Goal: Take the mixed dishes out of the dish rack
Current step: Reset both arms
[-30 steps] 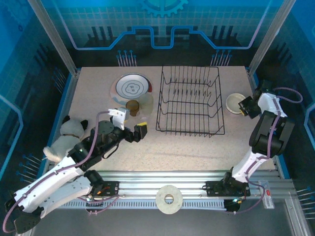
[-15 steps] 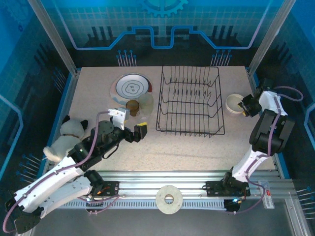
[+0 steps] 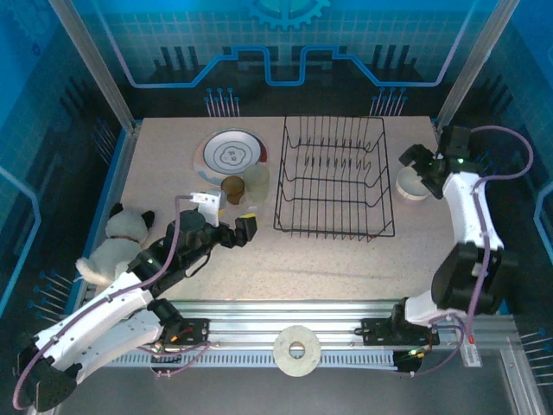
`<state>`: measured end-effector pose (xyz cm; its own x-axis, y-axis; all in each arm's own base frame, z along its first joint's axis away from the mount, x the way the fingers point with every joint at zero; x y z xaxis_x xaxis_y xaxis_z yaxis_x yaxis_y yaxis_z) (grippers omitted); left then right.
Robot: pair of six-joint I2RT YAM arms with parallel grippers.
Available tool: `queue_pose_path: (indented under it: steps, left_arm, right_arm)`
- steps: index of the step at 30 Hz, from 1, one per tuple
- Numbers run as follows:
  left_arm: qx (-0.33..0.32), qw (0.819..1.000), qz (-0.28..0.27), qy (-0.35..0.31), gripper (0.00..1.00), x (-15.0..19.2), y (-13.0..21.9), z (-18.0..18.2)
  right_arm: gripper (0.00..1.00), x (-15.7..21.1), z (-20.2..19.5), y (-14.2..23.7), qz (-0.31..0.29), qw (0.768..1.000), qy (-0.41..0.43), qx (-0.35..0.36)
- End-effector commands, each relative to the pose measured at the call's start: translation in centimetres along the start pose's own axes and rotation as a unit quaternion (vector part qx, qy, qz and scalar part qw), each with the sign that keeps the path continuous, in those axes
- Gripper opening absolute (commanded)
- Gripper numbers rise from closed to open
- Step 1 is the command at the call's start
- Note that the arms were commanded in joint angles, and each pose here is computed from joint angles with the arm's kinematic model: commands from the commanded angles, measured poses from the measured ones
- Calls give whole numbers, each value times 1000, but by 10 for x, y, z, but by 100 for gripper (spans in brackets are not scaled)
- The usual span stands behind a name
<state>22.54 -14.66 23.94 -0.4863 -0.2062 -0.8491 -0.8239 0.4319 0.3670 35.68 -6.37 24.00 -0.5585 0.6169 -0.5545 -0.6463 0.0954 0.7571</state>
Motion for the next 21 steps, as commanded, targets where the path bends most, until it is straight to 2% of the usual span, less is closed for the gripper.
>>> queue_pose_path:
  steps: [1, 3, 4, 6, 8, 12, 15, 18, 21]
  left_arm:
    - [-54, 998, -32, 29, 99, -3, -4, 22]
    - [-103, 993, -49, 31, 99, 0, -7, 41]
    - [-124, 990, -62, 32, 99, 2, -9, 50]
    - [-149, 985, -87, 12, 99, 6, -14, 64]
    - [-177, 978, -105, -8, 99, 10, -18, 78]
    - [-277, 955, -109, -10, 99, 6, -15, 120]
    - [-301, 947, -105, -22, 99, -2, -20, 142]
    - [-324, 939, -100, -62, 99, -10, -27, 155]
    - [-332, 936, -106, -52, 99, -7, -36, 181]
  right_arm:
    - [100, 13, 14, 20, -76, 994, 79, -9]
    - [100, 28, 28, 32, -117, 984, 117, -66]
    - [100, 37, 38, 40, -144, 973, 142, -112]
    - [100, 55, 43, 50, -181, 955, 174, -161]
    - [100, 63, 34, 52, -199, 954, 177, -136]
    - [100, 72, 14, 37, -203, 960, 182, -68]
    - [100, 76, 13, 18, -229, 948, 210, -72]
    - [100, 79, 18, 8, -271, 929, 233, -101]
    - [100, 83, 12, -6, -282, 926, 236, -89]
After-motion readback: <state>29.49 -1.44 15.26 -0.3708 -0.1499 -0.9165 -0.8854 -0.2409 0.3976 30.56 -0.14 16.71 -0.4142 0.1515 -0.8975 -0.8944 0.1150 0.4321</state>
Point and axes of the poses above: each hand's point on the last joint's axis, 136 mm out from that joint toward the fingers, its own y axis back along the fingers, its own z axis along the line the jaws close on, x = y × z, the point moved 4 cm from there along y, back along the fingers, and after that the axes turned 3 degrees about y, right-handed, at the moved point
